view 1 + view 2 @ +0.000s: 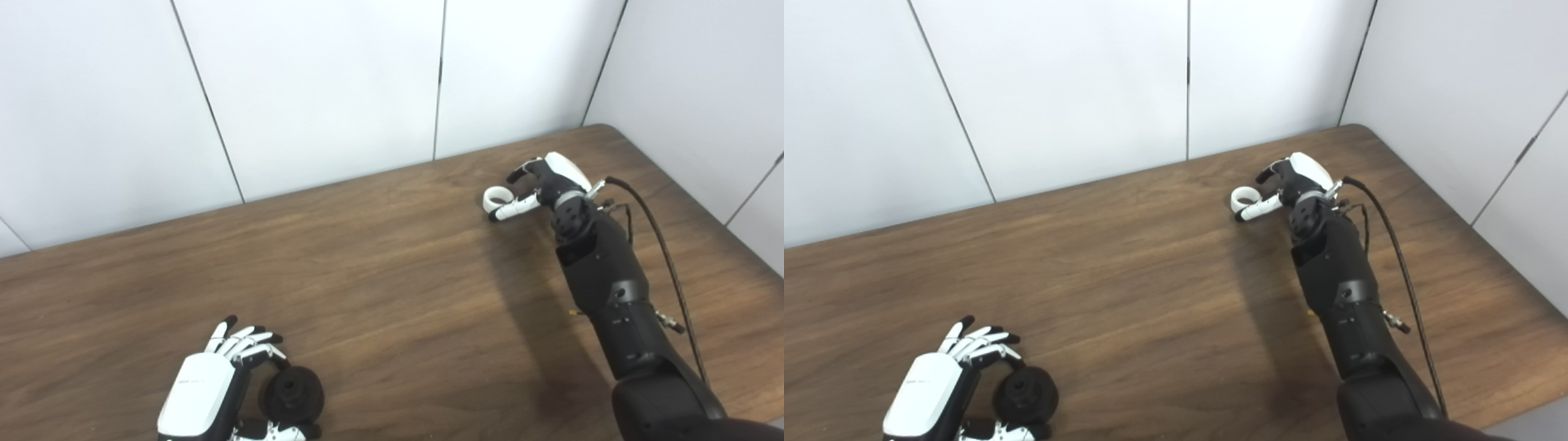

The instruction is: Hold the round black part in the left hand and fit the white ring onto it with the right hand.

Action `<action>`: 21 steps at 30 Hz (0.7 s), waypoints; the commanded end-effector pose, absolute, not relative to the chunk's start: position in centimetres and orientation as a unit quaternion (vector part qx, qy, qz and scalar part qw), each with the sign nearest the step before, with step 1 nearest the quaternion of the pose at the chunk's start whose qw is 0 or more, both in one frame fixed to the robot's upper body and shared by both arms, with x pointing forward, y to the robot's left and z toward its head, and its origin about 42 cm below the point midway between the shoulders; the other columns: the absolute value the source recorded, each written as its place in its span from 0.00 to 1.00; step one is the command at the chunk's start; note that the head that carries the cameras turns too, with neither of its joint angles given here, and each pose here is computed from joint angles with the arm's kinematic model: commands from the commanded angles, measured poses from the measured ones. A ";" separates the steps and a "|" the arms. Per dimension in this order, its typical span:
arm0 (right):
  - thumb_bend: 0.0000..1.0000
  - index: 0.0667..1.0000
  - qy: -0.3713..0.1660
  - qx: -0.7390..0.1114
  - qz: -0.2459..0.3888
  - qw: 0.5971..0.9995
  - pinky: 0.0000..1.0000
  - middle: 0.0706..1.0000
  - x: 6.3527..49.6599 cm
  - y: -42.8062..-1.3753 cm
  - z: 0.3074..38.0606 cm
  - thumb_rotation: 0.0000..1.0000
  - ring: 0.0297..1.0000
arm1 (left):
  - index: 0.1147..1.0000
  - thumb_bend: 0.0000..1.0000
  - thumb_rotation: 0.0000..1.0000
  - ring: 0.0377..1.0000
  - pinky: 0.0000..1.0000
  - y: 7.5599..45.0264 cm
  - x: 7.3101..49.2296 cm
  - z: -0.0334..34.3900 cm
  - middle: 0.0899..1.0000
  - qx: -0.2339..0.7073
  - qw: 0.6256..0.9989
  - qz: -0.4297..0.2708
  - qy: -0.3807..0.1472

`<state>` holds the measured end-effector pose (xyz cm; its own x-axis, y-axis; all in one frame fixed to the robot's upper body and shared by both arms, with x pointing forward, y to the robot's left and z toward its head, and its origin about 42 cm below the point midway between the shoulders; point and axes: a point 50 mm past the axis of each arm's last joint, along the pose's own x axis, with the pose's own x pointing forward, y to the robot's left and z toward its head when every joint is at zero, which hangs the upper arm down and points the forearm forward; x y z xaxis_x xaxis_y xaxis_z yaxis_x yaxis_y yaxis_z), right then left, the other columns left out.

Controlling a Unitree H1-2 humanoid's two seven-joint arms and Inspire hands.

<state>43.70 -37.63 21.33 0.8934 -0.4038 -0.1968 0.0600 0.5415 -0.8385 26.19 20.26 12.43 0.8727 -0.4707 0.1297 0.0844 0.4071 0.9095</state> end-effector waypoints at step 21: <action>0.86 0.67 0.145 -0.466 -0.148 0.860 1.00 0.95 44.8 -36.8 24.6 0.22 1.00 | 0.42 0.52 0.05 0.84 1.00 20.1 26.6 13.2 0.74 0.523 0.810 -0.167 -0.207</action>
<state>43.93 -36.92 21.28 0.8967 -0.3892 -0.2108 0.0429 0.5505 -0.8338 26.17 20.21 12.42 0.8718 -0.4721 0.1307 0.0835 0.4060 0.9100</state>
